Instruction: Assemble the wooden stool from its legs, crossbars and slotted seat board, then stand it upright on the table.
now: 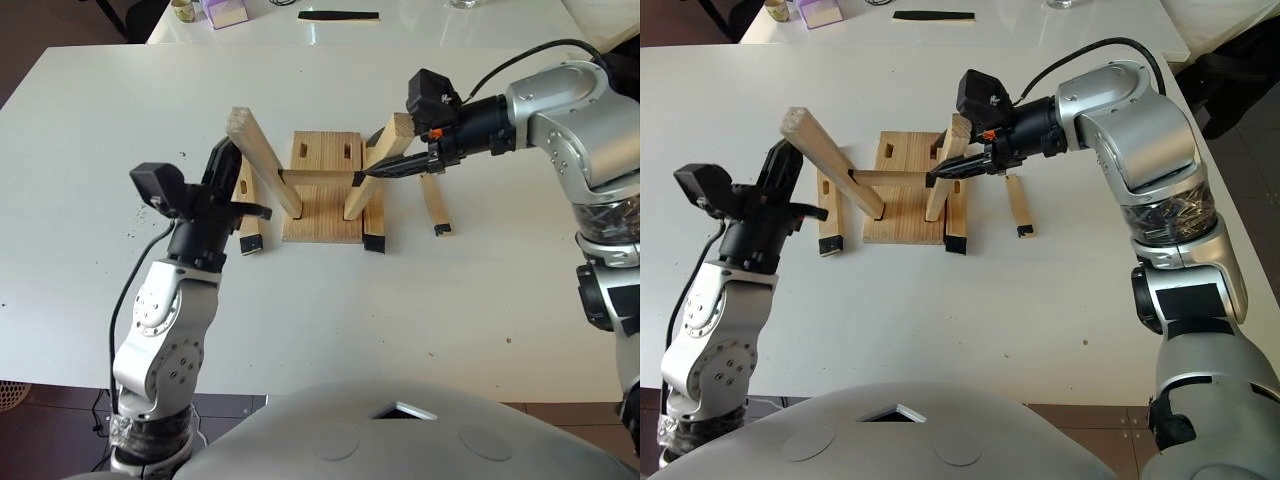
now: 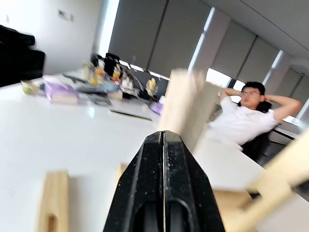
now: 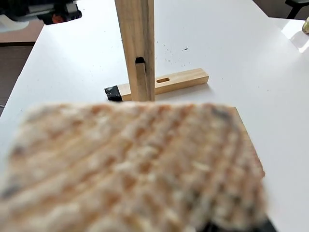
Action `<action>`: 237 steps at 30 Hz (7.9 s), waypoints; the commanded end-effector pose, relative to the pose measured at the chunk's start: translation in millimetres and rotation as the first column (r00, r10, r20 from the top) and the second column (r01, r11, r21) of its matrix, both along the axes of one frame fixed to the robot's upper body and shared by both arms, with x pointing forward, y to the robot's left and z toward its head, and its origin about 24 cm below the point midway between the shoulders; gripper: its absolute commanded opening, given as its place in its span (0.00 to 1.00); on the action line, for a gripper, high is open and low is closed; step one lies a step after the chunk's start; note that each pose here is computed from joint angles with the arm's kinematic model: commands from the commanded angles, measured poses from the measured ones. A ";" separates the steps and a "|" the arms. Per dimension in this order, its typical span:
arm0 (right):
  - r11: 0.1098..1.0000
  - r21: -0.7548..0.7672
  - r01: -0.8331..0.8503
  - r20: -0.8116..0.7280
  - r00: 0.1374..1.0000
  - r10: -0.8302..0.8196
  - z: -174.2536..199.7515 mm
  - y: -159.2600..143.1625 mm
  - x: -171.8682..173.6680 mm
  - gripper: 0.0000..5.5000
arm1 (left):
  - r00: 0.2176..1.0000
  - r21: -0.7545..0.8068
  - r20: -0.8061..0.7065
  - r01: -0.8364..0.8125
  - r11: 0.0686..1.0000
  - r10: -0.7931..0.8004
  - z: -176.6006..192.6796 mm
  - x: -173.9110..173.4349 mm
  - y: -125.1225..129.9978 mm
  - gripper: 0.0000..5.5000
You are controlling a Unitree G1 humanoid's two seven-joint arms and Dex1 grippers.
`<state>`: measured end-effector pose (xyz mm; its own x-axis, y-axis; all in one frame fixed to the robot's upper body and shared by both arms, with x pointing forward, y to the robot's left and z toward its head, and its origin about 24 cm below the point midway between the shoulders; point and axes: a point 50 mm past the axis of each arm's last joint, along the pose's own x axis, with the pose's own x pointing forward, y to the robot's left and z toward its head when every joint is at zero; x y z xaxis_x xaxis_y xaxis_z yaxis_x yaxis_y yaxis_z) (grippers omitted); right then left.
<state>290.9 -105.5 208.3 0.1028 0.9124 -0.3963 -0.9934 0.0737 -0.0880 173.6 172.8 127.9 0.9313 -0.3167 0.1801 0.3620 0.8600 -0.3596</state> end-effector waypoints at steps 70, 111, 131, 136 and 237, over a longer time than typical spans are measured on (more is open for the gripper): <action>0.388 0.476 0.789 0.052 0.415 -0.908 -19.3 -50.4 -37.8 0.00 | 0.989 0.120 0.045 -0.147 0.982 0.142 46.0 20.7 44.3 0.00; 0.676 0.407 0.614 -0.206 0.783 -0.587 -17.9 -44.4 27.9 0.00 | 0.978 -0.087 0.060 0.206 0.975 -0.201 62.8 39.4 78.2 0.00; 0.992 0.123 -0.021 -0.173 0.984 0.043 -105.3 20.9 12.8 0.00 | 0.856 0.384 -0.338 0.506 0.772 -0.392 -66.9 51.8 -2.2 0.00; 0.987 0.158 -0.033 -0.200 0.978 0.065 -98.3 24.0 2.0 0.00 | 0.893 0.444 -0.321 0.436 0.783 -0.315 -67.3 57.9 13.0 0.00; 0.891 -0.126 0.436 -0.125 0.884 -0.451 -138.4 -41.4 78.6 0.00 | 0.847 0.317 -0.496 0.381 0.869 -0.190 -91.5 35.8 25.0 0.00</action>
<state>361.2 -151.4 62.7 0.3618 0.7713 -0.5236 -0.8836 0.4628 0.0711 221.9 198.9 33.6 0.7594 -0.5080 -0.4065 0.4808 0.8591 -0.1753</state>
